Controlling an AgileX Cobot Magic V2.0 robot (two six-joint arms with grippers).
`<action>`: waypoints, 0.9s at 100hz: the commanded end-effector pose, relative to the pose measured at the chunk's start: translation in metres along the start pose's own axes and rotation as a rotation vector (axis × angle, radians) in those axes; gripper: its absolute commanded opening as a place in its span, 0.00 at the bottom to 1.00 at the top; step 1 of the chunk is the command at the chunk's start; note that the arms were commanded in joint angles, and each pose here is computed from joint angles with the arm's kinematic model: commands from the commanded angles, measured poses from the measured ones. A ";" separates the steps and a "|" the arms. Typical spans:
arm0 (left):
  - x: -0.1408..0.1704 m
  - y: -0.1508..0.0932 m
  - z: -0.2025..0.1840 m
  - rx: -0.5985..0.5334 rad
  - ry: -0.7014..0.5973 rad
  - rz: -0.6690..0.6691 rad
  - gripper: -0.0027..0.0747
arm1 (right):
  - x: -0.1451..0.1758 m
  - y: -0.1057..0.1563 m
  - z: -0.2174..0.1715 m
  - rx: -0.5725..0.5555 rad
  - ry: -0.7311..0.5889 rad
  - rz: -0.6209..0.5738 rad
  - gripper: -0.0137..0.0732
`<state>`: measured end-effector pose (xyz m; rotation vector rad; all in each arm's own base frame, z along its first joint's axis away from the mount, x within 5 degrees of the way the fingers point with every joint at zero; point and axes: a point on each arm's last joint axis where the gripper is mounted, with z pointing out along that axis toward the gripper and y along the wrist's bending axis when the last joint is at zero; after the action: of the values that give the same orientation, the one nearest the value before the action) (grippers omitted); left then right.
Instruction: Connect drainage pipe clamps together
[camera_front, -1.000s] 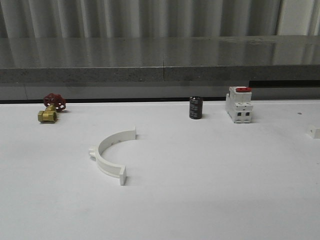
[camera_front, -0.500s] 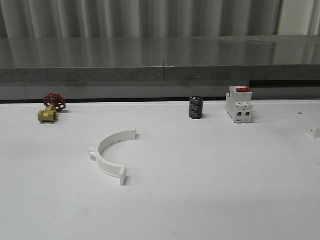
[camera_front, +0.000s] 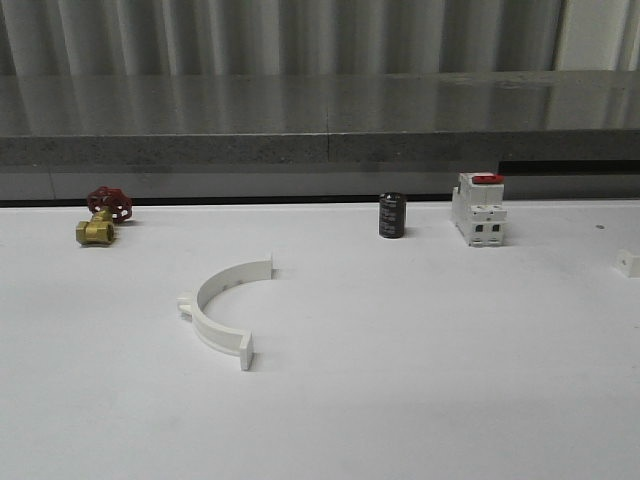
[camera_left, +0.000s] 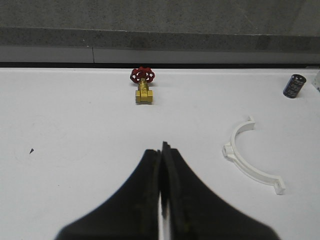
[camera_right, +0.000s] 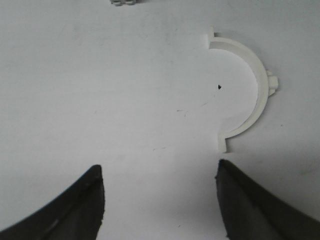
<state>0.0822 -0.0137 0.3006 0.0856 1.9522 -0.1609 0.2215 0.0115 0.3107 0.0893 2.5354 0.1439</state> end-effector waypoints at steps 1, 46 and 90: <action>-0.014 -0.002 -0.003 0.017 -0.097 -0.003 0.01 | -0.030 -0.010 0.008 0.035 -0.053 -0.017 0.72; -0.014 -0.002 -0.003 0.017 -0.097 -0.003 0.01 | -0.070 -0.090 0.104 0.000 0.121 0.030 0.72; -0.014 -0.002 -0.003 0.017 -0.097 -0.003 0.01 | -0.060 -0.120 0.149 0.054 0.161 0.039 0.72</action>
<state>0.0822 -0.0137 0.3006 0.0871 1.9521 -0.1599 0.3464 -0.0953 0.1925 0.1666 2.7774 0.1502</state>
